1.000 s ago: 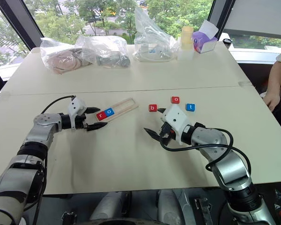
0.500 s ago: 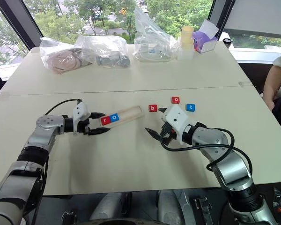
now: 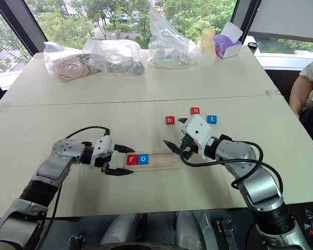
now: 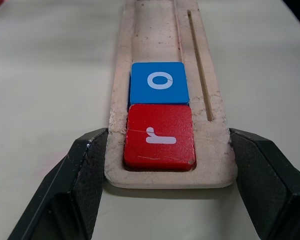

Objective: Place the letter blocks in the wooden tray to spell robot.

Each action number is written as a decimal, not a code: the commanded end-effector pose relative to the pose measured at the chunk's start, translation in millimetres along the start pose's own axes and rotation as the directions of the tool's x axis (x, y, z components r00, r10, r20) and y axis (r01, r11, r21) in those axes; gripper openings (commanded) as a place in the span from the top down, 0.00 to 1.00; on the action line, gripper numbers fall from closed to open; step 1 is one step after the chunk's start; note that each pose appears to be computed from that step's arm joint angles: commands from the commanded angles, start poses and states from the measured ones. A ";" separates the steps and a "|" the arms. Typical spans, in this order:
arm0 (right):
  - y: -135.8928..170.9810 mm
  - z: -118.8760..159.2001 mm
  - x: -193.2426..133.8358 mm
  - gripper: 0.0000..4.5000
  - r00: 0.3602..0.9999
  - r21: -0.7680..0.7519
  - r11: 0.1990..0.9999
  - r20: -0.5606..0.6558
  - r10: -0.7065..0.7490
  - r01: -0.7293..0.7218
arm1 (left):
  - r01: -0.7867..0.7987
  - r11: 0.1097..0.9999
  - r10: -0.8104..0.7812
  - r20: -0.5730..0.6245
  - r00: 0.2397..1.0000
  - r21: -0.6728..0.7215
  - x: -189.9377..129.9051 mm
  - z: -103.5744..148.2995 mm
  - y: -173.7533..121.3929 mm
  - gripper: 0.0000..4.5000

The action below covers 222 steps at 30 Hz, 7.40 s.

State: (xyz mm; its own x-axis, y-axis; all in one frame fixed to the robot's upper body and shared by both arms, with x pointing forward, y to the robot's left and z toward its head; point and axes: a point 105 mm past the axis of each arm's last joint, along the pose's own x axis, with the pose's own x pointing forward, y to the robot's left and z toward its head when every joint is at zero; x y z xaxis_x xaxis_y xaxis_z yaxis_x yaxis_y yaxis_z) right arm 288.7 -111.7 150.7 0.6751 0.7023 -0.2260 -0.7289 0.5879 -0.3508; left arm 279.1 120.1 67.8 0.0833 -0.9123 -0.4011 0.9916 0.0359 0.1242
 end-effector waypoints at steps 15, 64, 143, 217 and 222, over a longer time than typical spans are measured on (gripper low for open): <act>-10.5 10.4 8.5 0.00 0.998 -0.018 0.999 0.035 -0.049 0.050 | -0.027 0.996 0.018 -0.102 0.995 -0.086 -8.3 -37.0 -16.4 0.01; -32.0 -38.7 101.5 0.74 0.855 0.330 0.799 -0.327 -0.403 0.503 | -0.261 0.962 0.271 0.160 0.949 -0.078 -65.9 77.2 -1.5 0.00; 26.7 -10.1 -7.5 0.75 0.841 -0.130 0.832 -0.129 0.526 -0.540 | -0.078 0.997 0.075 0.125 0.989 0.014 -48.6 75.4 -19.8 0.00; -106.9 -57.0 64.6 0.01 0.786 0.382 0.693 -0.391 -0.478 0.611 | -0.089 0.995 0.083 0.121 0.989 0.045 -32.2 70.2 -28.2 0.00; -105.8 -62.4 69.8 0.01 0.775 0.398 0.672 -0.418 -0.473 0.625 | -0.098 0.994 0.092 0.122 0.988 0.047 -32.3 70.5 -27.3 0.00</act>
State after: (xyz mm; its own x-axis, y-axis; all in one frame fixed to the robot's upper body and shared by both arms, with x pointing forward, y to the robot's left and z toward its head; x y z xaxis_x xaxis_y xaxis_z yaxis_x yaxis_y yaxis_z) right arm 416.5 -152.2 108.5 0.9079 0.0950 -0.4084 -0.1215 0.9918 -0.0396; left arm 242.1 122.1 134.8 0.1583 -0.9448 -0.2870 0.9796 0.1137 0.1660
